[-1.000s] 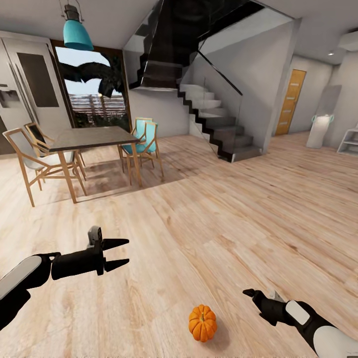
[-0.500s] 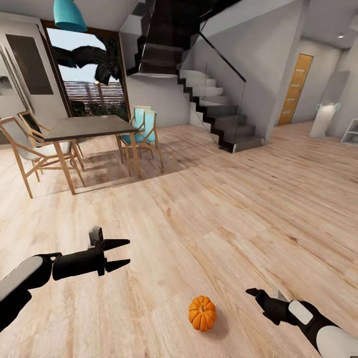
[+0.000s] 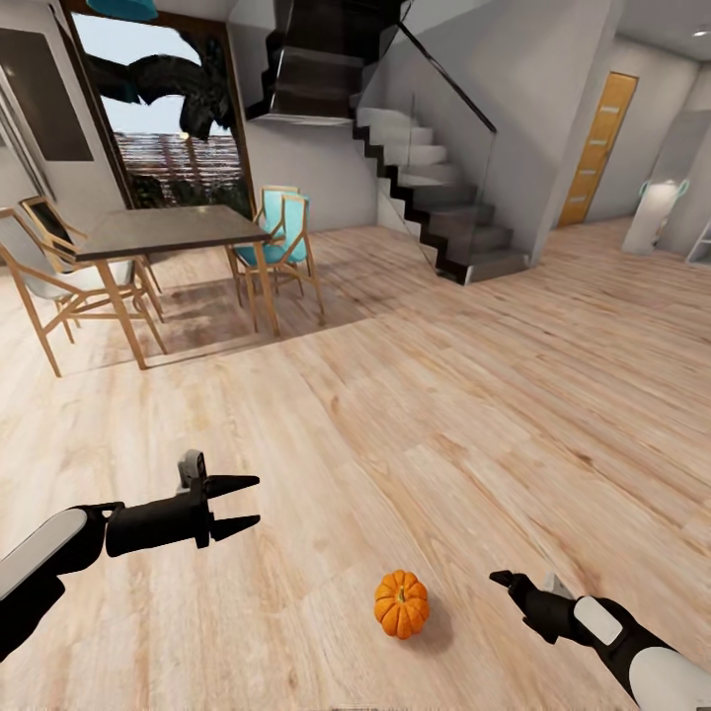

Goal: Place each of the two pumpkins and all three candles from the living room inside a cabinet in the living room (use any cabinet), then make sure every cabinet is closed, and position the cauldron so it is next to a table in the living room.

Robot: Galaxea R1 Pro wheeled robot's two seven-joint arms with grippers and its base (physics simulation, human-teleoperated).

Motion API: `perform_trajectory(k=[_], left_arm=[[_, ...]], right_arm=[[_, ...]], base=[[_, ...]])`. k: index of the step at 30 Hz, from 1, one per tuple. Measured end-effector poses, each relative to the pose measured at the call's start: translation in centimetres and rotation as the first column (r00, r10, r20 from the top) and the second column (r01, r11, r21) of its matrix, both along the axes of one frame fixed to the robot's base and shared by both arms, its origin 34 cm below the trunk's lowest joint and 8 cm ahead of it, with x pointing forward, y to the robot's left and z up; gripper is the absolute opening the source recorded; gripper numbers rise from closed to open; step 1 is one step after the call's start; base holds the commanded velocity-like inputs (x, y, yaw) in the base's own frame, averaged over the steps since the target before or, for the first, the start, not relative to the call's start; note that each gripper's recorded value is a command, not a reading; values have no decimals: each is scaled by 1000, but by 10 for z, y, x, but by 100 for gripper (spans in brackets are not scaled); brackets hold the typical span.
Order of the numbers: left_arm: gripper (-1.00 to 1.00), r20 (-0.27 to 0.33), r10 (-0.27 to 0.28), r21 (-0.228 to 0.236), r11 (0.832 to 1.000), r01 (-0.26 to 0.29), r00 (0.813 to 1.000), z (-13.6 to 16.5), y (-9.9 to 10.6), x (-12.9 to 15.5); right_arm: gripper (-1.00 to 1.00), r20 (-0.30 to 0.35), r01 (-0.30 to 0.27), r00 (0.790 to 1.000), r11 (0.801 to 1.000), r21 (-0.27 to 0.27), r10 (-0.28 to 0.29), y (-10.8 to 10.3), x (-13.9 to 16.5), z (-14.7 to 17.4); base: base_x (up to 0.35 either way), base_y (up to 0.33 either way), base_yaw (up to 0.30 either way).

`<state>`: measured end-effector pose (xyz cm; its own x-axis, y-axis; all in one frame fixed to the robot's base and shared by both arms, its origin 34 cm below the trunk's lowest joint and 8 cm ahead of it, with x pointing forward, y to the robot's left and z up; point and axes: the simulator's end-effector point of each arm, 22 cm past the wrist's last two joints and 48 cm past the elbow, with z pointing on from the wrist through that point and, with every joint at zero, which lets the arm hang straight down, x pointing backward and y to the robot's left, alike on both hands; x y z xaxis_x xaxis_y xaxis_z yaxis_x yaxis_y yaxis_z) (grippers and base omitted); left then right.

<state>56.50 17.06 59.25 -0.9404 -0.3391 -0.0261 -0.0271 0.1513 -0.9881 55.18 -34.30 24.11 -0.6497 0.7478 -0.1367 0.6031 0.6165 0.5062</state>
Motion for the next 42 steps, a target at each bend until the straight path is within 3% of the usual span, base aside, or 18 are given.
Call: perform_trajectory(k=[14,24,30,42], left_arm=[[100,-53,-3,-4,1000,3,999,-27,-2,4],[100,-93,-9,-5,1000,8,996,-48,-3,5],[100,-117,-10,-4,1000,9,993,-60,-4,5],[100,-160,-14,-8,1000,13,987,-83,-5,6]], right_arm=[[100,-23,3,1000,1000,-24,-4,-3,-9,-26],[100,-4,-26,1000,999,-34,26,1,0,-35],[100,154,-79,986,989,122,60,33,20,-16],[100,164,-91,985,981,174,62,42,14,-30]], base=[[0,0,0],[0,0,0],[0,0,0],[0,0,0]])
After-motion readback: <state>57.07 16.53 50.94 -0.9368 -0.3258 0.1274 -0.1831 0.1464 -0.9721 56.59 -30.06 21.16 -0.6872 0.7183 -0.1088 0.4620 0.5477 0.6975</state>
